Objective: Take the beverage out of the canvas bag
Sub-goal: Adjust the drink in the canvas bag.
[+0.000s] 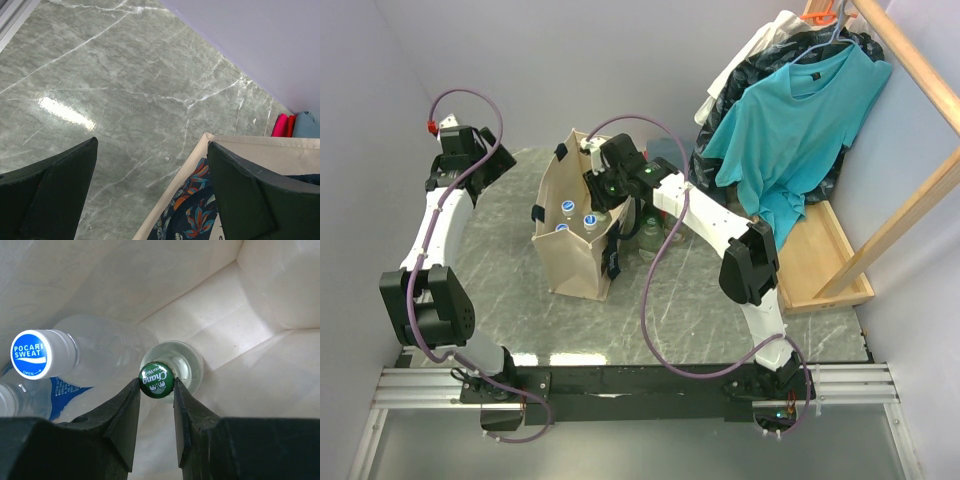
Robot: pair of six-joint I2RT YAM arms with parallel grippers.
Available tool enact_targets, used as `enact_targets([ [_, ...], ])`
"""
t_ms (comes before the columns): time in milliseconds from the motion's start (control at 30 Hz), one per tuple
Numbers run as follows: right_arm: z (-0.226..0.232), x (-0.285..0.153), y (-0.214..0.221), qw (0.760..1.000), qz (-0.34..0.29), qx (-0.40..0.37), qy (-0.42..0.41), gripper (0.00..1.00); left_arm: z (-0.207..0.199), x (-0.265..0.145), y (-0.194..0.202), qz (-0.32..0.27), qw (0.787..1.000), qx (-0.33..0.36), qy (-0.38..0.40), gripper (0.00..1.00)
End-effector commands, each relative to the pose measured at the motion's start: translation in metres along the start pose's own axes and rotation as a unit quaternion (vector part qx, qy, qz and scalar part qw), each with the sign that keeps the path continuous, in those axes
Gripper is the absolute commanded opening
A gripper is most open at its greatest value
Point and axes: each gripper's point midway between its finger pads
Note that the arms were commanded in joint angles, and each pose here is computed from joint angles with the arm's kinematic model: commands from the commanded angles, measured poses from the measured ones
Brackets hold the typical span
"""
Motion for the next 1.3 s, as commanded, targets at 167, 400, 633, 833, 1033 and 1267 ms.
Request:
enact_targets([
  [167, -0.008, -0.039, -0.072, 0.992, -0.116, -0.037, 0.035, 0.00, -0.010, -0.016, -0.016, -0.027, 0.999, 0.005, 0.024, 0.96],
  [400, -0.004, -0.048, -0.089, 0.988, -0.145, -0.039, 0.032, 0.00, -0.012, -0.017, -0.016, -0.027, 0.999, 0.005, 0.027, 0.96],
  [633, -0.004, -0.053, -0.103, 0.985, -0.164, -0.041, 0.030, 0.00, -0.012, -0.019, -0.017, -0.029, 0.999, 0.005, 0.029, 0.96],
  [833, -0.002, -0.055, -0.109, 0.984, -0.172, -0.042, 0.029, 0.00, -0.013, -0.018, -0.015, -0.026, 0.999, 0.003, 0.031, 0.96],
  [1033, -0.002, -0.060, -0.115, 0.981, -0.184, -0.046, 0.032, 0.00, -0.013, -0.018, -0.015, -0.026, 0.999, 0.002, 0.031, 0.96],
  [1267, -0.002, -0.068, -0.128, 0.976, -0.208, -0.048, 0.036, 0.00, -0.010, -0.017, -0.016, -0.027, 0.999, 0.003, 0.025, 0.96],
])
Point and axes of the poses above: each gripper's point midway between its finger pads, its own x axis out along the fingers, its own z axis along the line the jaws close on, y = z × x, and after that the axes turned 3 degrees about -x, right-handed
